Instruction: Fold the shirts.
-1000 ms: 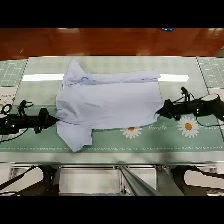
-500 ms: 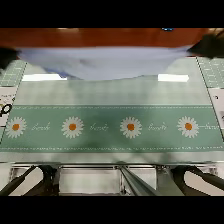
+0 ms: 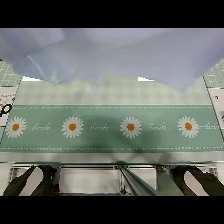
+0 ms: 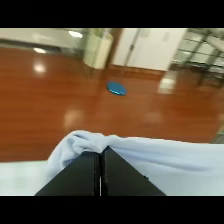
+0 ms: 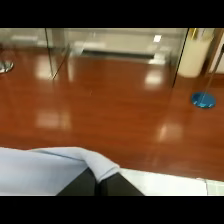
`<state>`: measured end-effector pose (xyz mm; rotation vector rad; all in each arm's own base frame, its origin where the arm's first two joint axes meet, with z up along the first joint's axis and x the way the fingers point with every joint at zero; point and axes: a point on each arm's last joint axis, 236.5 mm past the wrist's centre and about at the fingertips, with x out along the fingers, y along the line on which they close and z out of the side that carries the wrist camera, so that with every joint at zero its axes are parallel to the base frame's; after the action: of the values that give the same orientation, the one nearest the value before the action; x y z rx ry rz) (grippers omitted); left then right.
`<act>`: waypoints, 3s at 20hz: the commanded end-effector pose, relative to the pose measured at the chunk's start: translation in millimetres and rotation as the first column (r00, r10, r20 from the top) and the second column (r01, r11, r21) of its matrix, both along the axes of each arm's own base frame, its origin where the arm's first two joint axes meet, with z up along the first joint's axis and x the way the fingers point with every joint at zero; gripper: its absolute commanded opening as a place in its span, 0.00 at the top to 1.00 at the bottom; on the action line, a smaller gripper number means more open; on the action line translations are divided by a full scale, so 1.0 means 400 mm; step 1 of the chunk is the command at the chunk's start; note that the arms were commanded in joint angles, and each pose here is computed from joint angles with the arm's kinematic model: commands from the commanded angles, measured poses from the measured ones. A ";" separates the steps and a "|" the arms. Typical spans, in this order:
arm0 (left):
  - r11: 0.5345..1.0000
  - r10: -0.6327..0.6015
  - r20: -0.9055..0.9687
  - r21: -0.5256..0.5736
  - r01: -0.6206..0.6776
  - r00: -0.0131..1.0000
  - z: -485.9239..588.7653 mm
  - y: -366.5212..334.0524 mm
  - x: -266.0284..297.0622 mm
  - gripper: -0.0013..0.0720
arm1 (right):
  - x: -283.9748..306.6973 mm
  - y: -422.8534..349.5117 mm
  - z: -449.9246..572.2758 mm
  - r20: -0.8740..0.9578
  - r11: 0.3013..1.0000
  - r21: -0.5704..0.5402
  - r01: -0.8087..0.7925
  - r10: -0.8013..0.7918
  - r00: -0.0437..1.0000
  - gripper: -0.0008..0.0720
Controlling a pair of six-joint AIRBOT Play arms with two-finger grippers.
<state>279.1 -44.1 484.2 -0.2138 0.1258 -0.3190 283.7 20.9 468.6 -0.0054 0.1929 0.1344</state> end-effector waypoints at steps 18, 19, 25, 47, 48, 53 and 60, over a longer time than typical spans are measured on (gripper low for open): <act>0.967 0.216 -0.335 0.202 -0.154 0.917 -0.280 0.033 -0.071 0.96 | -0.045 -0.005 -0.337 -0.392 0.999 0.042 0.022 -0.003 0.920 0.96; 0.967 0.212 -0.378 0.215 -0.137 0.901 -0.332 0.017 0.001 0.96 | 0.000 -0.007 -0.389 -0.433 0.998 0.059 0.017 0.010 0.901 0.96; 0.961 0.236 -0.544 0.251 -0.113 0.805 -0.671 -0.042 0.413 0.96 | 0.341 -0.079 -0.747 -0.637 0.991 0.114 0.075 0.015 0.771 0.96; 0.959 0.096 -0.781 -0.092 -0.267 0.617 -1.219 -0.030 0.803 0.96 | 0.765 -0.041 -1.223 -0.742 0.892 0.416 0.176 0.221 0.633 0.96; 0.969 0.048 -0.800 -0.107 -0.221 0.598 -1.209 -0.046 0.781 0.96 | 0.742 -0.030 -1.228 -0.759 0.897 0.413 0.154 0.246 0.603 0.96; 0.999 -0.036 -0.912 -0.017 0.049 0.409 -1.282 -0.078 0.617 0.96 | 0.641 -0.055 -1.286 -0.862 0.947 0.304 0.106 0.226 0.454 0.96; 0.997 0.014 -0.954 0.038 0.073 0.301 -1.362 -0.015 0.545 0.96 | 0.615 -0.067 -1.299 -0.889 0.954 0.276 0.117 0.207 0.410 0.96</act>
<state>510.5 -62.1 -51.9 -0.3413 1.3342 -0.1825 537.2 -3.2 -47.9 0.4037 1.2859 0.2206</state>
